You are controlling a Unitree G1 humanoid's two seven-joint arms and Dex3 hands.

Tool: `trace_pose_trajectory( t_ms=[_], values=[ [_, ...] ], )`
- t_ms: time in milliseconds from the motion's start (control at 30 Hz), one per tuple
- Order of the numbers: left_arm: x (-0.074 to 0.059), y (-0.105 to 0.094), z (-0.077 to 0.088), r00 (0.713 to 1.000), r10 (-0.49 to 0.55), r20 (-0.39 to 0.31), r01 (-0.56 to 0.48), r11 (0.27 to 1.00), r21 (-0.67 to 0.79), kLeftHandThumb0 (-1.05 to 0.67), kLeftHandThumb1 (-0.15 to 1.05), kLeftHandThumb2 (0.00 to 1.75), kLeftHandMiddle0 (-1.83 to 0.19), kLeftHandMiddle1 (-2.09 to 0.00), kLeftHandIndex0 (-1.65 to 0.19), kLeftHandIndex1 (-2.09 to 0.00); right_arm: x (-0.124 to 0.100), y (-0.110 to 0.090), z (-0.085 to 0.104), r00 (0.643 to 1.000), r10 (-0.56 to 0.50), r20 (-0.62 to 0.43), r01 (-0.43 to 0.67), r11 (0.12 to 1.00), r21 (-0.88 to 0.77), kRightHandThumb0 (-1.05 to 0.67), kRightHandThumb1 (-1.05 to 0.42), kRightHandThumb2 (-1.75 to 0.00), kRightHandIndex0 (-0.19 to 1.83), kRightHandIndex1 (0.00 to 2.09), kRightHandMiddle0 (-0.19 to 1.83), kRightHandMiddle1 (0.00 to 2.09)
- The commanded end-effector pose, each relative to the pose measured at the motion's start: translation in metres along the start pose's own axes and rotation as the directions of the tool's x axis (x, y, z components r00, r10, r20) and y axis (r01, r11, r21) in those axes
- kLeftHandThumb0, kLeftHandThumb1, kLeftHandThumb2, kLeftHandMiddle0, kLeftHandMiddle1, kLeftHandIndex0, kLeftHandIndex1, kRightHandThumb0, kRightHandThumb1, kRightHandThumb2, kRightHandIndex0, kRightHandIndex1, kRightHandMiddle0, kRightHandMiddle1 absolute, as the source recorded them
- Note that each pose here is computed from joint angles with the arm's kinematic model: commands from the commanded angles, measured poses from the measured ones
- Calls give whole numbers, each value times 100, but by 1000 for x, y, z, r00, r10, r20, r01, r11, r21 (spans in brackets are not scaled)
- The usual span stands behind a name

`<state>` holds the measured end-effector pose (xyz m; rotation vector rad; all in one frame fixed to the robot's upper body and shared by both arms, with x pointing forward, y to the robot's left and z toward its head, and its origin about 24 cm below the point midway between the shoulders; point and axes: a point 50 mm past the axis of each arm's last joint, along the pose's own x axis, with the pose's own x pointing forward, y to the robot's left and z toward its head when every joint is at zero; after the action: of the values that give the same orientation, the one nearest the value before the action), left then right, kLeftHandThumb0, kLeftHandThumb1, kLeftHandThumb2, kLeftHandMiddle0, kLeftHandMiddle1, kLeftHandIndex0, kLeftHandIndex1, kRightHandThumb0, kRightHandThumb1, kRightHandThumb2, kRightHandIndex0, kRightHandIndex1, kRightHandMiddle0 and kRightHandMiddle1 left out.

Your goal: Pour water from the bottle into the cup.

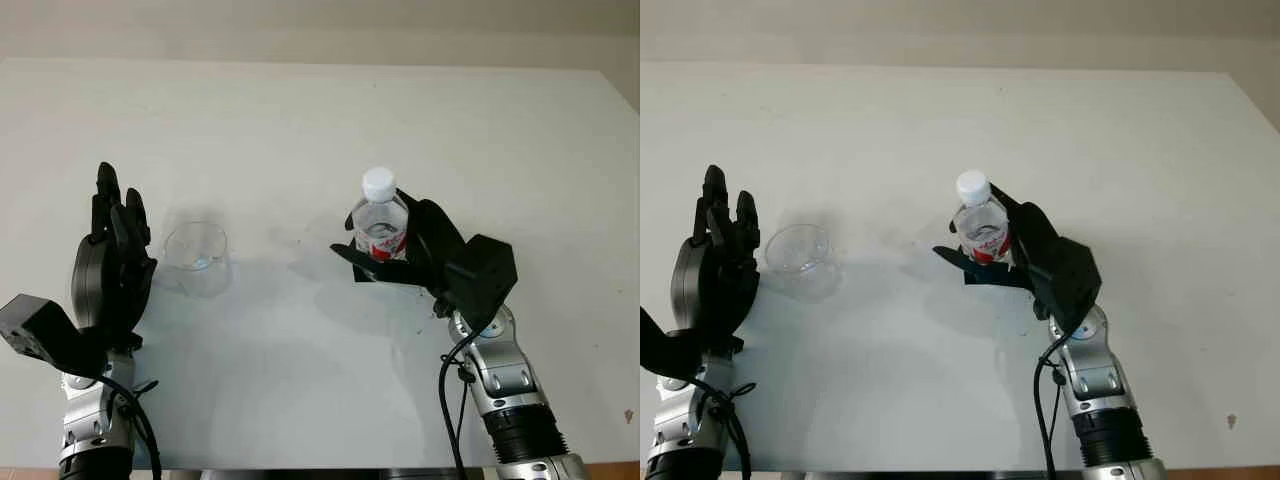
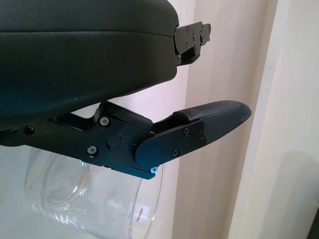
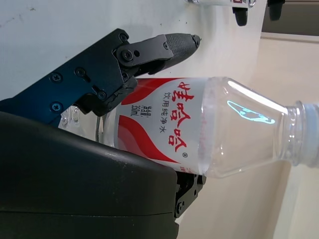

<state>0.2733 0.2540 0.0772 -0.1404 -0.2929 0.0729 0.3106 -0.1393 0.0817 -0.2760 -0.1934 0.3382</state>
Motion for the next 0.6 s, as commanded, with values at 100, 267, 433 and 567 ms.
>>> trace_pose_trajectory(
  t_ms=[100, 267, 433, 567],
  values=[
    [-5, 5, -3, 1000, 8, -13, -8, 1000, 10, -74, 105, 77, 19, 0, 19, 0, -13, 2, -22, 998, 0, -66, 2, 1000, 29, -55, -105, -23, 35, 209, 8, 209],
    [-5, 6, -3, 1000, 10, -14, -9, 1000, 14, -74, 105, 77, 19, 0, 19, 0, -20, 2, -27, 998, -16, -54, 20, 998, 67, -62, -105, -9, -12, 209, -16, 196],
    [-5, 6, -3, 1000, 11, -14, -11, 1000, 8, -74, 105, 77, 19, 0, 19, 0, -28, 1, -29, 997, -28, -70, 33, 997, 71, -67, -104, -6, -19, 167, -19, 146],
    [-5, 6, -2, 1000, 8, -14, -7, 1000, 11, -74, 105, 77, 19, 0, 19, 0, -30, 2, -29, 995, -46, -83, 52, 996, 70, -72, -103, -5, -19, 143, -19, 117]
  ],
)
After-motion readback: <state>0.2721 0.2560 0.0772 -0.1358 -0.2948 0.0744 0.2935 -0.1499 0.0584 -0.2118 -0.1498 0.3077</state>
